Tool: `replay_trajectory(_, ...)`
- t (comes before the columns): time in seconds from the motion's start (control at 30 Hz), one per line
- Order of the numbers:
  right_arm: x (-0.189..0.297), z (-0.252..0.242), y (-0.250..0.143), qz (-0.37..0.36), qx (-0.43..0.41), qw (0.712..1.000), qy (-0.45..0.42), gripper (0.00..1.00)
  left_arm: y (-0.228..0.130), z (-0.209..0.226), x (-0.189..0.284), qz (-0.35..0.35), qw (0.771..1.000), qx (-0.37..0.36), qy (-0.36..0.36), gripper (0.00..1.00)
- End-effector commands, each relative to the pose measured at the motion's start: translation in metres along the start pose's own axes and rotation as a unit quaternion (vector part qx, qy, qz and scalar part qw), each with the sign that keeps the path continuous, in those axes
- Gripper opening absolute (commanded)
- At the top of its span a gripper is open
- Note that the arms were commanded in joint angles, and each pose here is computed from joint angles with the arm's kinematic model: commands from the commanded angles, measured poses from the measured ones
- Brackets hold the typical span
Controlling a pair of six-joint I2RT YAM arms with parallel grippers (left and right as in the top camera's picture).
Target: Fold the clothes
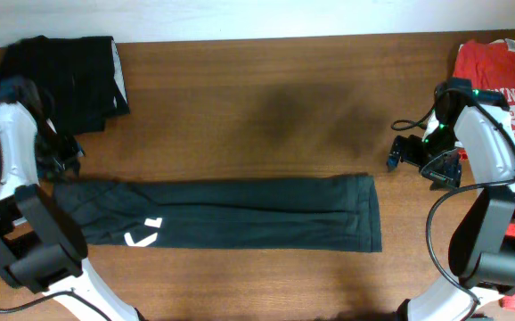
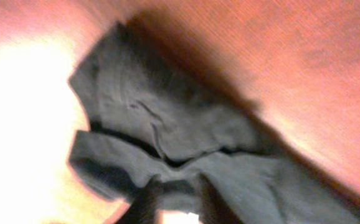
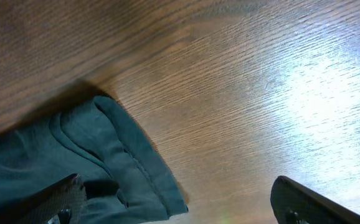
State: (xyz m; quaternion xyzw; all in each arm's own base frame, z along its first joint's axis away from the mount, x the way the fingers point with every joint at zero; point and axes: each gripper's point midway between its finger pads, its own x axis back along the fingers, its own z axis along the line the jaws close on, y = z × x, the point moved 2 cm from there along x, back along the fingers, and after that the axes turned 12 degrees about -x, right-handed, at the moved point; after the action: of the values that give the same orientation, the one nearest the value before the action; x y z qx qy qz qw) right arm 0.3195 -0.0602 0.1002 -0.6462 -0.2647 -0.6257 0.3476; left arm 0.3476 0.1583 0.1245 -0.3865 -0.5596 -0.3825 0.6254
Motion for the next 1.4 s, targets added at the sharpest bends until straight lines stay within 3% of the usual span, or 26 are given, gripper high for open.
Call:
replay_trajectory(0.0, -0.006, 0.01, -0.009, 0.023, 0.015, 0.999, 0.03, 0.99, 0.014, -0.003, 0.048, -0.049, 0.999, -0.002, 0.006, 0.52)
replay_trajectory(0.07, -0.014, 0.016, -0.017, 0.044, 0.035, 0.997, 0.055, 0.99, 0.009, -0.018, 0.055, -0.042, 0.999, -0.015, -0.015, 0.73)
replay_trajectory(0.17, -0.038, 0.011, -0.025, 0.055, 0.034, 0.996, 0.054, 0.99, 0.004, -0.035, 0.054, -0.034, 0.998, -0.034, -0.028, 0.87)
replay_trajectory(0.2, -0.044, 0.01, -0.027, 0.057, 0.034, 0.996, 0.054, 0.99, 0.005, -0.038, 0.054, -0.036, 0.998, -0.038, -0.028, 0.97)
replay_trajectory(0.43, -0.076, 0.02, -0.05, 0.093, 0.034, 0.988, 0.117, 0.99, 0.01, -0.053, 0.056, -0.05, 0.997, -0.051, -0.041, 0.99)
replay_trajectory(0.7, -0.096, 0.047, -0.082, 0.105, 0.096, 0.983, 0.117, 1.0, 0.01, -0.06, 0.056, -0.052, 0.996, -0.057, -0.05, 0.99)
replay_trajectory(0.87, -0.099, 0.065, -0.095, 0.104, 0.121, 0.981, 0.112, 0.86, 0.009, -0.061, 0.056, -0.051, 0.996, -0.058, -0.049, 0.99)
replay_trajectory(0.93, -0.099, 0.067, -0.096, 0.103, 0.126, 0.98, 0.112, 0.73, 0.009, -0.061, 0.056, -0.051, 0.996, -0.058, -0.049, 0.99)
replay_trajectory(1.03, -0.099, 0.068, -0.094, 0.098, 0.128, 0.981, 0.112, 0.35, 0.009, -0.061, 0.056, -0.051, 0.996, -0.058, -0.049, 0.99)
replay_trajectory(1.07, -0.098, 0.068, -0.092, 0.095, 0.127, 0.981, 0.11, 0.3, 0.009, -0.061, 0.056, -0.051, 0.996, -0.058, -0.049, 0.99)
replay_trajectory(1.13, -0.094, 0.064, -0.083, 0.086, 0.099, 0.986, 0.102, 0.07, 0.009, -0.061, 0.056, -0.051, 0.996, -0.058, -0.049, 0.99)
replay_trajectory(1.17, -0.091, 0.061, -0.077, 0.079, 0.092, 0.988, 0.093, 0.04, 0.009, -0.061, 0.056, -0.051, 0.996, -0.058, -0.049, 0.99)
replay_trajectory(1.37, -0.03, 0.018, -0.02, 0.019, 0.033, 0.999, 0.002, 0.04, 0.007, -0.063, 0.052, -0.045, 0.996, -0.061, -0.049, 0.99)
